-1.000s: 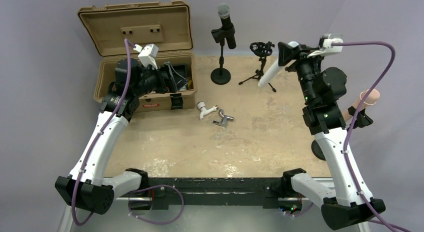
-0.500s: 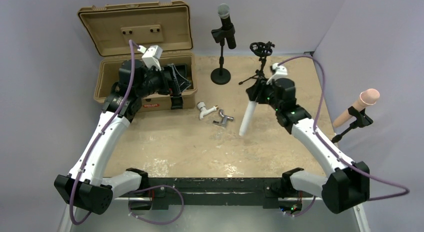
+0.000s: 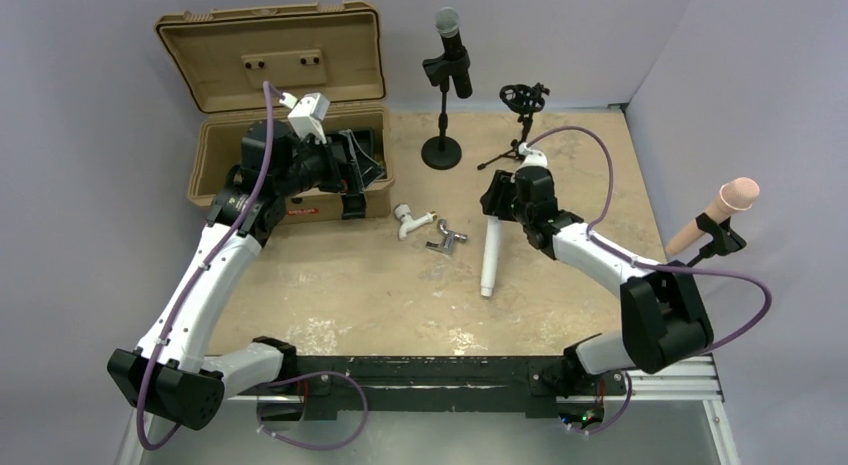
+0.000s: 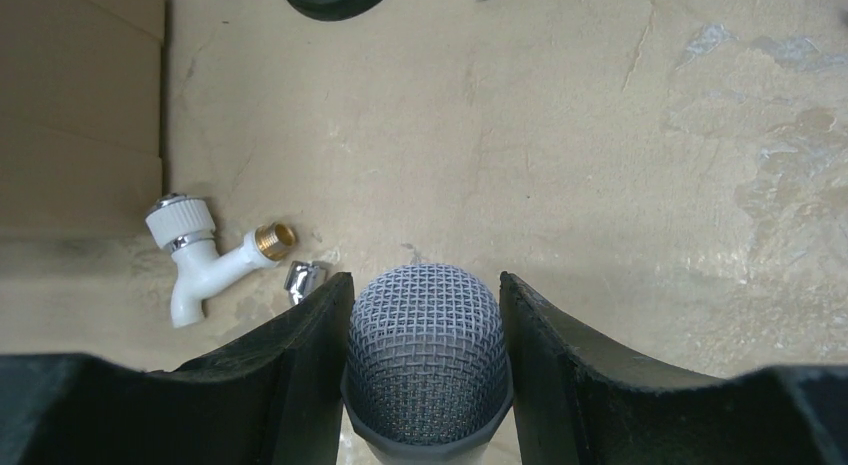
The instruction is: Remove the microphone from the stand
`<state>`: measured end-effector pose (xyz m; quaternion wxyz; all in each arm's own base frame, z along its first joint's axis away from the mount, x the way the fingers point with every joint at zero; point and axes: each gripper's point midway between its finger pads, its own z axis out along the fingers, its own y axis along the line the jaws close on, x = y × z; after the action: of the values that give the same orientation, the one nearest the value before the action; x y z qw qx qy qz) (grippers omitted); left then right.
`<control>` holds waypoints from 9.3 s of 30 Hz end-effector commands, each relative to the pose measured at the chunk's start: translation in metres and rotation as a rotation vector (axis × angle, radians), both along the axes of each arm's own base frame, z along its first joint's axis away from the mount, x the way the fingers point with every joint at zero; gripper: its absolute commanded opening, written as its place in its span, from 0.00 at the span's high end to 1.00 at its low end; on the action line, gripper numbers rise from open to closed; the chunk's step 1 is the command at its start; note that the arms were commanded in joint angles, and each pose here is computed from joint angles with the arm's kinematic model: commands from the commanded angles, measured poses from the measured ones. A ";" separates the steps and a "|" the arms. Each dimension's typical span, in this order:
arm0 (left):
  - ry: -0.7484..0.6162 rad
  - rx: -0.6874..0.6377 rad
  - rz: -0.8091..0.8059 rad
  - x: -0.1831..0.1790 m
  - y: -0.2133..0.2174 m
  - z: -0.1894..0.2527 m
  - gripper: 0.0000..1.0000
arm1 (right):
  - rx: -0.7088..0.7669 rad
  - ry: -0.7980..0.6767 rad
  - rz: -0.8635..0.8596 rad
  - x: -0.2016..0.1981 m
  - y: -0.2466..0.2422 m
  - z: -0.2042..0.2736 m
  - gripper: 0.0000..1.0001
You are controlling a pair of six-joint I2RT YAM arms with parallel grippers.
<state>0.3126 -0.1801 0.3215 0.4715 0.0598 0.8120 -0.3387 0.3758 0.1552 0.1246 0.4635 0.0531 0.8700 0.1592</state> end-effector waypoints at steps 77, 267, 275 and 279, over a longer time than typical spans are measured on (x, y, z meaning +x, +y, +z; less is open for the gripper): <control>-0.002 -0.028 -0.044 -0.002 -0.010 0.009 0.10 | 0.091 -0.297 -0.159 0.082 -0.092 0.055 0.39; 0.112 -0.270 -0.272 0.025 -0.240 -0.068 0.20 | 0.161 0.032 0.019 0.021 -0.059 -0.053 0.43; 0.091 -0.247 -0.207 0.079 -0.272 -0.076 0.32 | 0.276 0.051 0.036 0.021 -0.067 -0.065 0.64; 0.098 -0.267 -0.189 0.095 -0.286 -0.083 0.32 | 0.267 0.060 0.031 0.025 -0.068 -0.070 0.64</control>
<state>0.3871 -0.4559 0.2183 0.3710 0.0685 0.7941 -0.4766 0.3848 0.0788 0.0367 0.4001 0.1229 0.8711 0.2571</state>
